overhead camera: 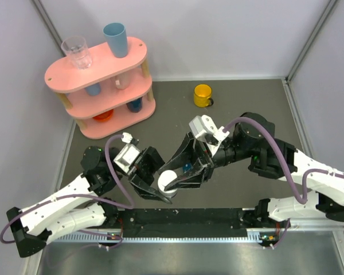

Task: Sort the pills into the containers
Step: Screw the lid of the pill bottle onto the pill bottle.

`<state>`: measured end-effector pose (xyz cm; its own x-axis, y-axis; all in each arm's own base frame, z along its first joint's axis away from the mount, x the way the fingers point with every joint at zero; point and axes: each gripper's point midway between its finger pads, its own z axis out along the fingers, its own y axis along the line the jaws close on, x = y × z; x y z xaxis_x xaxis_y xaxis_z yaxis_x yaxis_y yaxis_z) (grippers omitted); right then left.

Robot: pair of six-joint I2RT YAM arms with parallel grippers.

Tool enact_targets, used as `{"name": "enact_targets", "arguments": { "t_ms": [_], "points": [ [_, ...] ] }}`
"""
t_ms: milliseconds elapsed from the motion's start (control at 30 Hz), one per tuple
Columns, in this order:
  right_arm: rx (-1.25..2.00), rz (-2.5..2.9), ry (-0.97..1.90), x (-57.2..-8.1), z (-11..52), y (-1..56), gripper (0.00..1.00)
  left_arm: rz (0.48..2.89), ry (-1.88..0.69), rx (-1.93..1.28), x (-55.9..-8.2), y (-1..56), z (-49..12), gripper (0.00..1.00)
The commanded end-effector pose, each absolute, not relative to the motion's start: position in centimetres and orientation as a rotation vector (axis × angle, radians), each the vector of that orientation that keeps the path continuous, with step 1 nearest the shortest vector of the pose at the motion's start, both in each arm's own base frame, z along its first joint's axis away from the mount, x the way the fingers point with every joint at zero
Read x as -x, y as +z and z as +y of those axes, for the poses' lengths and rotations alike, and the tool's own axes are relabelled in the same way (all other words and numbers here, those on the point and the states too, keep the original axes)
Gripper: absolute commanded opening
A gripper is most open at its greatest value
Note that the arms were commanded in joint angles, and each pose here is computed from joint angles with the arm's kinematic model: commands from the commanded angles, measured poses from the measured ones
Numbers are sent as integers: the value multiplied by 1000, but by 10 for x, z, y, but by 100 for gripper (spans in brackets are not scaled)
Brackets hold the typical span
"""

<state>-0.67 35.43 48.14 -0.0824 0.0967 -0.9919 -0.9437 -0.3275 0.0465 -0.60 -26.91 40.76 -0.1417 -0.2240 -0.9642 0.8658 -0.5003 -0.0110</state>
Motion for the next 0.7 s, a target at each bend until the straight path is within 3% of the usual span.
{"name": "enact_targets", "arguments": {
  "t_ms": [0,667],
  "points": [
    [1452,741,1684,47,326,521,0,632,-1789,-1456,29,417,-253,0],
    [1583,529,1761,72,308,545,0,635,-1868,-1560,37,409,-257,0]
  ]
}}
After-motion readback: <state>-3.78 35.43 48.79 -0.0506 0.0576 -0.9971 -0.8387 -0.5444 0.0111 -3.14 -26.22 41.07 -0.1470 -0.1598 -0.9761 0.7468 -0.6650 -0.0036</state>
